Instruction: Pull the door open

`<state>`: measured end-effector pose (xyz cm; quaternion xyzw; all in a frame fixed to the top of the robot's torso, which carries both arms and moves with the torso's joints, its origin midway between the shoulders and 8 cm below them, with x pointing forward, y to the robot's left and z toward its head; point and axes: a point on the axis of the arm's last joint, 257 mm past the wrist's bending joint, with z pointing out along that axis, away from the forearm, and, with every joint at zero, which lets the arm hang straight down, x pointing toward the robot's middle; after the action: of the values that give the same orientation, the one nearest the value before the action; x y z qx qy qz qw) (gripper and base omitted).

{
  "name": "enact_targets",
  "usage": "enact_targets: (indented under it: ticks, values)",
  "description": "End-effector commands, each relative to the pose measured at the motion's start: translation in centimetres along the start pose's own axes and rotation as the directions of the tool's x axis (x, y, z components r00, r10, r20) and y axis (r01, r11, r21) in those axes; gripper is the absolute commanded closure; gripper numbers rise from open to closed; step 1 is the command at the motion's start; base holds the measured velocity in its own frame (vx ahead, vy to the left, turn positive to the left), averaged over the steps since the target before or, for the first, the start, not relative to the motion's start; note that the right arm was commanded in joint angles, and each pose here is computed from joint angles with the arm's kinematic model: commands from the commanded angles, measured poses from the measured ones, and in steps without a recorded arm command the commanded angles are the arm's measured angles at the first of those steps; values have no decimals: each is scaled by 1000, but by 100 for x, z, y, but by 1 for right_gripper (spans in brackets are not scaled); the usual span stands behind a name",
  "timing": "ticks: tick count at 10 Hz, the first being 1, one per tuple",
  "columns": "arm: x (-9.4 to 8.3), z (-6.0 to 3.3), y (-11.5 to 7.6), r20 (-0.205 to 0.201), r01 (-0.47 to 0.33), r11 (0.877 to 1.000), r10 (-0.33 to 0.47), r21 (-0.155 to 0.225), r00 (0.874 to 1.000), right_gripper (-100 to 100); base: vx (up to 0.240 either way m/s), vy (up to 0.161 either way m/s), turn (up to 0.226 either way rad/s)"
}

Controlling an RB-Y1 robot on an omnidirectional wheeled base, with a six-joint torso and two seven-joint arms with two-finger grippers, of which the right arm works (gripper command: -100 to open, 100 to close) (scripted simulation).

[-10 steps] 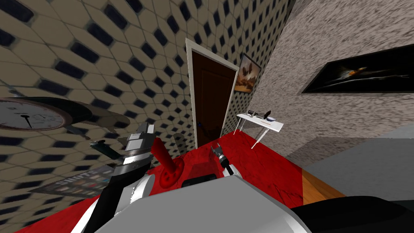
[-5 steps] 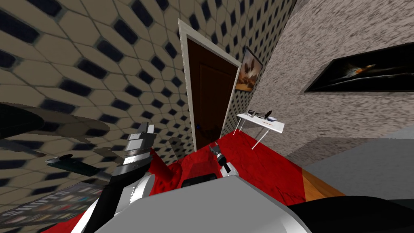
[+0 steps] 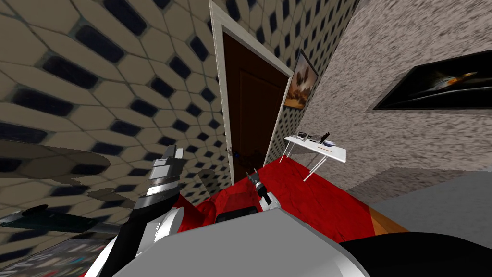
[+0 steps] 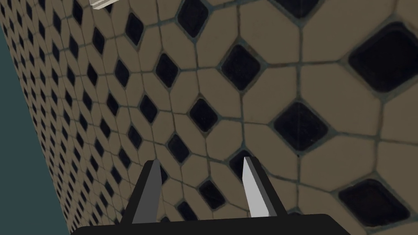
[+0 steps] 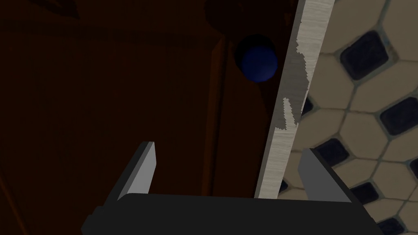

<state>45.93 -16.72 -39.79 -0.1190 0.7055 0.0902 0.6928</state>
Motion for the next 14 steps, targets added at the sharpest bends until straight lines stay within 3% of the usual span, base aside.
enact_targets:
  ticks: [1,14]
  values:
    - [-11,35,54,3,-7,1000,7,-4,1000,-100,179,65,9]
    - [-78,161,334,21,-47,999,48,-20,999,-100,186,69,27]
